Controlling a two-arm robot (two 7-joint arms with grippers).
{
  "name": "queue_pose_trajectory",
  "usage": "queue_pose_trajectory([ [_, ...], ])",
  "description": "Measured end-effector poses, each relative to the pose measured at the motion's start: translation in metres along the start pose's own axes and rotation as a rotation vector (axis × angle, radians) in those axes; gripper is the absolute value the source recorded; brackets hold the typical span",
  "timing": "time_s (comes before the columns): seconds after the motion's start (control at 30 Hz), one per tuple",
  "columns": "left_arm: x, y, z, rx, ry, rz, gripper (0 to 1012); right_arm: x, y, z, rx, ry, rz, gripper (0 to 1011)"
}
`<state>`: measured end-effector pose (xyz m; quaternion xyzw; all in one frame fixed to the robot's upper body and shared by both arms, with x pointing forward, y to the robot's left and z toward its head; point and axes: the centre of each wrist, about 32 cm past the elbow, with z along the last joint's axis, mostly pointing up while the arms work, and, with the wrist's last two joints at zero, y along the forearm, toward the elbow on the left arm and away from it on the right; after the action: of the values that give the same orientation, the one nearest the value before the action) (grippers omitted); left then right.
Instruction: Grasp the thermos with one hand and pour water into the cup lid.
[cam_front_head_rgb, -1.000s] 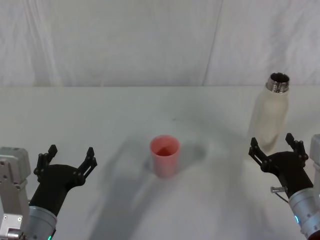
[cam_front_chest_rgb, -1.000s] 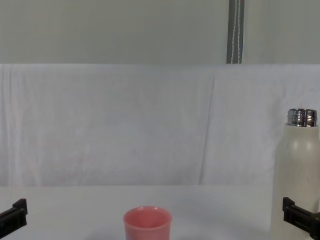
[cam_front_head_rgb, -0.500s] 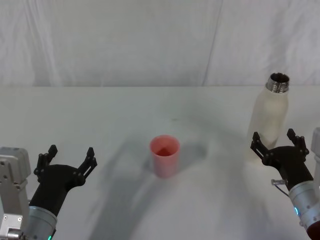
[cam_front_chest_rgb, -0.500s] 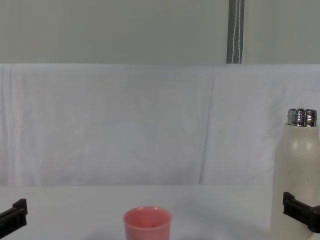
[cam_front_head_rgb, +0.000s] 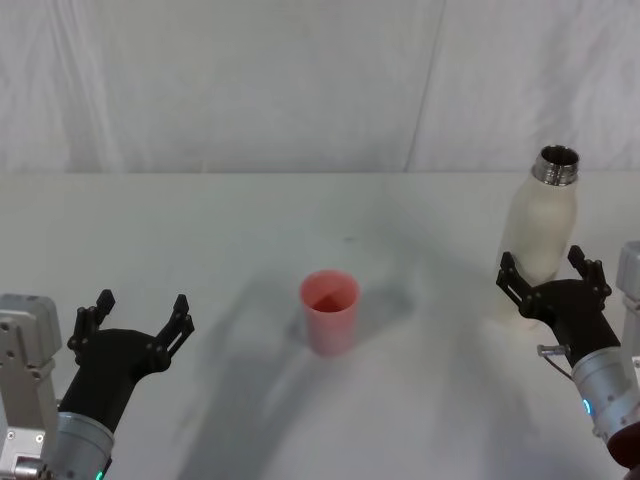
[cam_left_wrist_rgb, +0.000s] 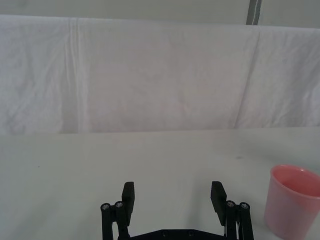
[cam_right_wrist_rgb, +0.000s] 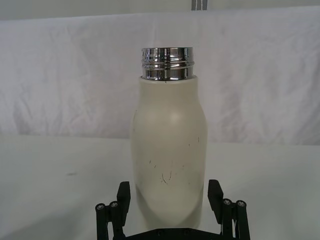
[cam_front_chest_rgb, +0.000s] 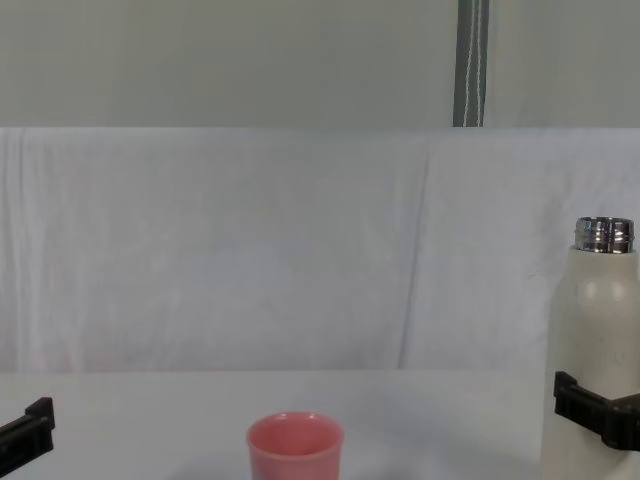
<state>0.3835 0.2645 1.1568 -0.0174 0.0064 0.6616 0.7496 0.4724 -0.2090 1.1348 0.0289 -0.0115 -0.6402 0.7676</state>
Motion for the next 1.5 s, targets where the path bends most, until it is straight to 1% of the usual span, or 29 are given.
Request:
queue_pose_trajectory([
  [0.53,0.0,0.0,0.0,0.0,0.0,0.0,1001,0.0027,0.016,-0.002,-0.001,0.009,0.012,1001],
  [0.9,0.0,0.0,0.0,0.0,0.0,0.0,1001,0.0048,0.025,-0.003,0.008,0.003,0.021,1001],
  [1.5,0.0,0.0,0.0,0.0,0.0,0.0,1001,0.0046,0.024,-0.003,0.007,0.002,0.021,1001],
])
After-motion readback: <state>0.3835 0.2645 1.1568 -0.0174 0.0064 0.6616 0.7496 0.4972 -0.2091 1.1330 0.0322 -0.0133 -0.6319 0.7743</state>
